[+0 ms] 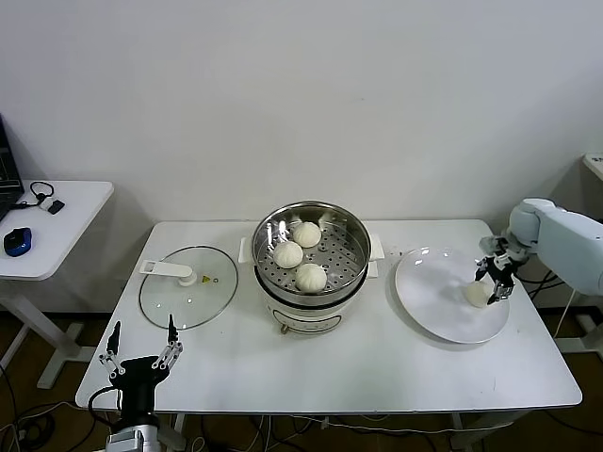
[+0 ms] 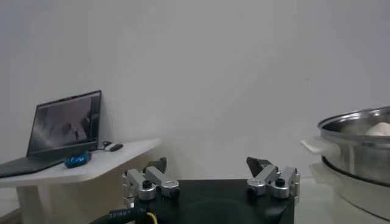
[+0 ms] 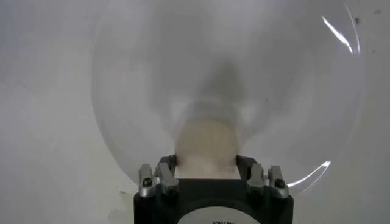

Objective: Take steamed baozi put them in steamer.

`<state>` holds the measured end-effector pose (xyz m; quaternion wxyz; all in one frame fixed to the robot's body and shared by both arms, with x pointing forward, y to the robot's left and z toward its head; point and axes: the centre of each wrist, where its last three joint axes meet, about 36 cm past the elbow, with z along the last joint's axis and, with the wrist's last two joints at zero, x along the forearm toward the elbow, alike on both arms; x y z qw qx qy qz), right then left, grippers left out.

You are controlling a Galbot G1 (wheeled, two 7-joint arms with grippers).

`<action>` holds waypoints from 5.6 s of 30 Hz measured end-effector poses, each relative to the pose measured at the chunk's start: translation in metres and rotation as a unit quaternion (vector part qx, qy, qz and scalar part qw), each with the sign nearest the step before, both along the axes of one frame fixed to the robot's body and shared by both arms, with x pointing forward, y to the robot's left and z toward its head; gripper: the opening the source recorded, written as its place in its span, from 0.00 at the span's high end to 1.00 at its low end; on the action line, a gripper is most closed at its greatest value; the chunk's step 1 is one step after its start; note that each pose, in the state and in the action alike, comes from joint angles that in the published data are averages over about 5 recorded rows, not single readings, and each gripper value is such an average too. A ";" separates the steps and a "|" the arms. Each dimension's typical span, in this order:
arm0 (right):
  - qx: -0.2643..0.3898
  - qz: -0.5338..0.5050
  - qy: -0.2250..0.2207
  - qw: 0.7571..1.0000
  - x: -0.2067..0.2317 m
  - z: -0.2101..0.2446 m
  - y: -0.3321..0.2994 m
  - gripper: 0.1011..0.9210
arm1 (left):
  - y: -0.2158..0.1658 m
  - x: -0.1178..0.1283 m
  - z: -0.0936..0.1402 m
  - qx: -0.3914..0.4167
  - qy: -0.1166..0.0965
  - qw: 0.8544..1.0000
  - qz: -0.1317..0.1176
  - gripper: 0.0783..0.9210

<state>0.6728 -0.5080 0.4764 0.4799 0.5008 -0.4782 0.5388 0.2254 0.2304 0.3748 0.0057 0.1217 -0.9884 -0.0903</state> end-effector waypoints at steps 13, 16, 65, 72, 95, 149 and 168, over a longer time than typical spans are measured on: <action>0.019 0.020 -0.019 0.999 0.007 0.055 0.028 0.34 | -0.002 0.000 0.007 -0.004 -0.006 1.000 -0.009 0.12; 0.027 0.032 -0.028 0.999 0.012 0.080 0.044 0.34 | -0.002 0.000 0.008 -0.005 -0.006 1.000 -0.011 0.12; 0.088 0.101 -0.052 0.990 0.027 0.154 0.339 0.34 | -0.003 0.004 0.019 -0.013 -0.012 0.999 -0.026 0.12; 0.088 0.100 -0.047 0.990 0.026 0.135 0.340 0.32 | -0.004 0.006 0.020 -0.016 -0.013 0.999 -0.026 0.12; 0.167 0.047 -0.124 0.977 0.010 0.175 0.312 0.12 | -0.006 0.005 0.026 -0.016 -0.015 0.999 -0.030 0.12; 0.601 -0.405 -0.453 0.520 -0.329 -0.072 0.209 0.12 | -0.006 -0.006 0.011 0.010 -0.003 0.999 -0.045 0.12; 0.611 -0.466 -0.481 0.423 -0.384 -0.107 0.230 0.12 | -0.010 -0.007 0.013 0.012 -0.005 0.999 -0.048 0.12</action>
